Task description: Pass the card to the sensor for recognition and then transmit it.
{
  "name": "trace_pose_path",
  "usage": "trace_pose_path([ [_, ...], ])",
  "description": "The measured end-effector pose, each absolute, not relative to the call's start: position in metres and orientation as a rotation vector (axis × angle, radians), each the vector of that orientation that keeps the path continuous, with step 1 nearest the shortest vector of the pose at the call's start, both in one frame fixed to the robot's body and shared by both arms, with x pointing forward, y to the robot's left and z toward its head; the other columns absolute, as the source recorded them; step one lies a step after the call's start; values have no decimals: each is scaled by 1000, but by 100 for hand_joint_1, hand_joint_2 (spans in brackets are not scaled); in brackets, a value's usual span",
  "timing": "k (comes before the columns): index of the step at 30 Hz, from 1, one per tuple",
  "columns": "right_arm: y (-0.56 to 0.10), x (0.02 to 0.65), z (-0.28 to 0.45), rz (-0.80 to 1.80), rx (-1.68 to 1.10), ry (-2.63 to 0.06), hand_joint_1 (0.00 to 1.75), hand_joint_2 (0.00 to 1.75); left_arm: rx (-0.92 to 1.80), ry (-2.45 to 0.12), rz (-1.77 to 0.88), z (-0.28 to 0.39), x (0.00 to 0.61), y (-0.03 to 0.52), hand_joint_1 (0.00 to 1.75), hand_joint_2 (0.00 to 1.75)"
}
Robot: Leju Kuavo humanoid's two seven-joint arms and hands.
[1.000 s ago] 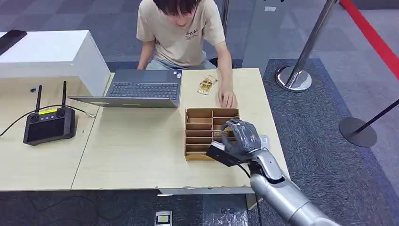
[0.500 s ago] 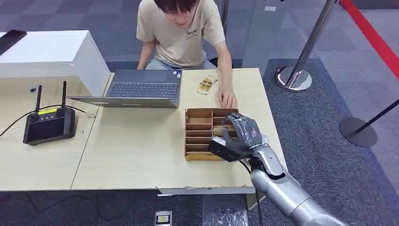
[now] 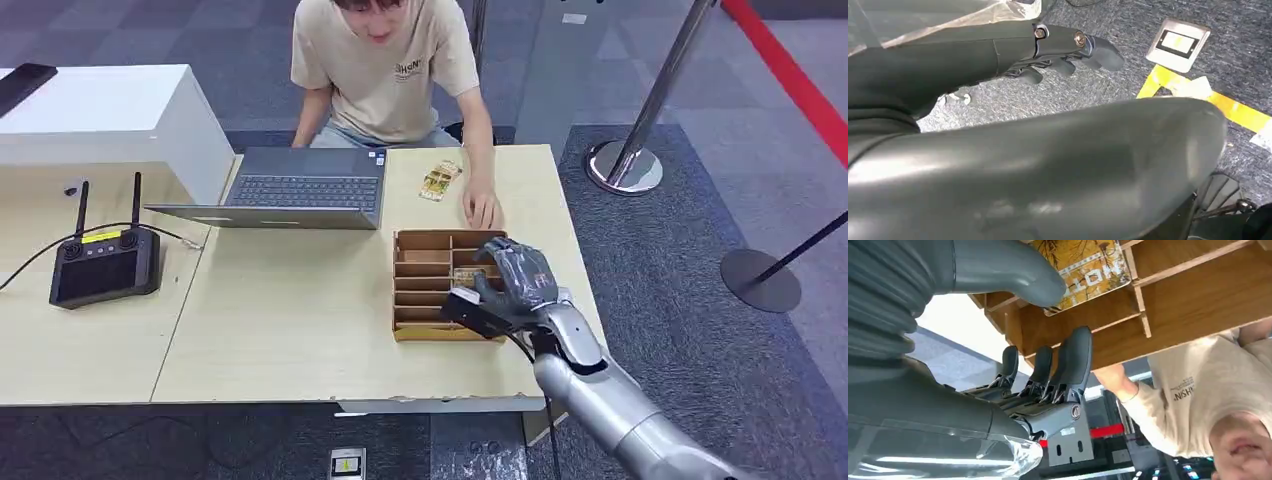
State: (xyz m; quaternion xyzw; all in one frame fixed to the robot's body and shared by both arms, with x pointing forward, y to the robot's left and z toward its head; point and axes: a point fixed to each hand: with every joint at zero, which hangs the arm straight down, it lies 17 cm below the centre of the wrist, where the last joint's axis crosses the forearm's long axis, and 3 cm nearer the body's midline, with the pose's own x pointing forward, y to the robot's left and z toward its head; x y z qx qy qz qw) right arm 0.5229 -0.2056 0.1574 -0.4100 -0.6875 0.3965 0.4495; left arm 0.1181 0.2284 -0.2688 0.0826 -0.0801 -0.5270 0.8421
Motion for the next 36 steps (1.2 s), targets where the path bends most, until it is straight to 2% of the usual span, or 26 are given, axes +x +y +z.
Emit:
trace_pose_path([
  [20, -210, 535, 149, 1036, -1036, -1649, 98, 175, 166, -175, -1115, -268, 119, 225, 0, 0],
  [28, -211, 535, 139, 1047, -1029, -1622, 108, 175, 165, -175, -1115, -268, 119, 225, 0, 0],
  [36, -209, 538, 134, 1083, -1013, -1601, 110, 175, 161, -177, -1116, -268, 119, 225, 0, 0],
])
